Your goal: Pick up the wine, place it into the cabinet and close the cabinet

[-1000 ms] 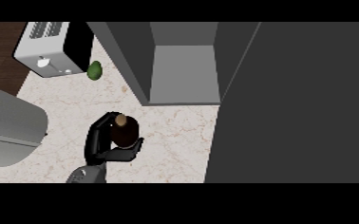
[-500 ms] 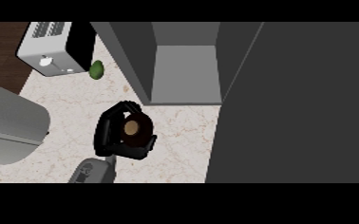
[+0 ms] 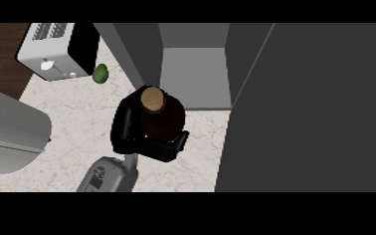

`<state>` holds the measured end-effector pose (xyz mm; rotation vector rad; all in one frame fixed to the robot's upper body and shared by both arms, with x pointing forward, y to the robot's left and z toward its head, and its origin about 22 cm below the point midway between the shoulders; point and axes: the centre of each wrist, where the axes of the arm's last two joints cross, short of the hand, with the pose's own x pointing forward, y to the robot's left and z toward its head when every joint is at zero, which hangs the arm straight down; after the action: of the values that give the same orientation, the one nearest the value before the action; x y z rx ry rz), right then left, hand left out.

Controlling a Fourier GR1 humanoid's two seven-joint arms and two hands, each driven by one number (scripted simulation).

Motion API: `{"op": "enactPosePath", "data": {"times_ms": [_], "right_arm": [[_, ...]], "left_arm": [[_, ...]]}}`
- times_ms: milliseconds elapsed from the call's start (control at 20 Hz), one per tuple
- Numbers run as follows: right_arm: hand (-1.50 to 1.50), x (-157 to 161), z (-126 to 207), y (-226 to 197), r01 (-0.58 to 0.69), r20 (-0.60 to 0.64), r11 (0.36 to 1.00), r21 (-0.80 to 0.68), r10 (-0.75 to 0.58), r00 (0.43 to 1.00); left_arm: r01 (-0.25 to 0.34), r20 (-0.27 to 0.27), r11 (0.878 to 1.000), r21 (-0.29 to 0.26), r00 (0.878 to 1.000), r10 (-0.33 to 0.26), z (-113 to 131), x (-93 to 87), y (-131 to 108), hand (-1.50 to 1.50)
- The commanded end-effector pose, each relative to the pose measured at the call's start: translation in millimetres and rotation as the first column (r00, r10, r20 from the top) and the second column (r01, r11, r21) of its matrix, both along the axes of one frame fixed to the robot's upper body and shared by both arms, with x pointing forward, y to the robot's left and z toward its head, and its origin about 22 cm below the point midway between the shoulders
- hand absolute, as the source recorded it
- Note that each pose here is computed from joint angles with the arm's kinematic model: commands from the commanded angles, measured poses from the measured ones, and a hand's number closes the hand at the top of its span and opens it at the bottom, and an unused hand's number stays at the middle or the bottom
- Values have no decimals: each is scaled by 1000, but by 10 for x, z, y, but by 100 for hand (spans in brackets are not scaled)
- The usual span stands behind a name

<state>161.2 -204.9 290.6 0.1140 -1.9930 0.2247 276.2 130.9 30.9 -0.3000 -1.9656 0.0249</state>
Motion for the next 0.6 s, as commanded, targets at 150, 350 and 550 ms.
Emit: {"op": "enactPosePath", "data": {"times_ms": [150, 350, 550], "right_arm": [[-150, -146, 44, -87, -65, 3, 998, 25, 65, 998], [-150, -233, -53, -146, -66, -27, 998, -3, 66, 997], [-150, -281, -38, -97, -85, -8, 996, 4, 85, 996]], "left_arm": [[-19, -31, 1000, 5, 999, 20, 612, 141, -244, 150], [-63, -41, 998, 3, 997, 63, 729, 218, -430, 150], [-77, -82, 997, -2, 994, 77, 954, 505, -407, 150]]}}
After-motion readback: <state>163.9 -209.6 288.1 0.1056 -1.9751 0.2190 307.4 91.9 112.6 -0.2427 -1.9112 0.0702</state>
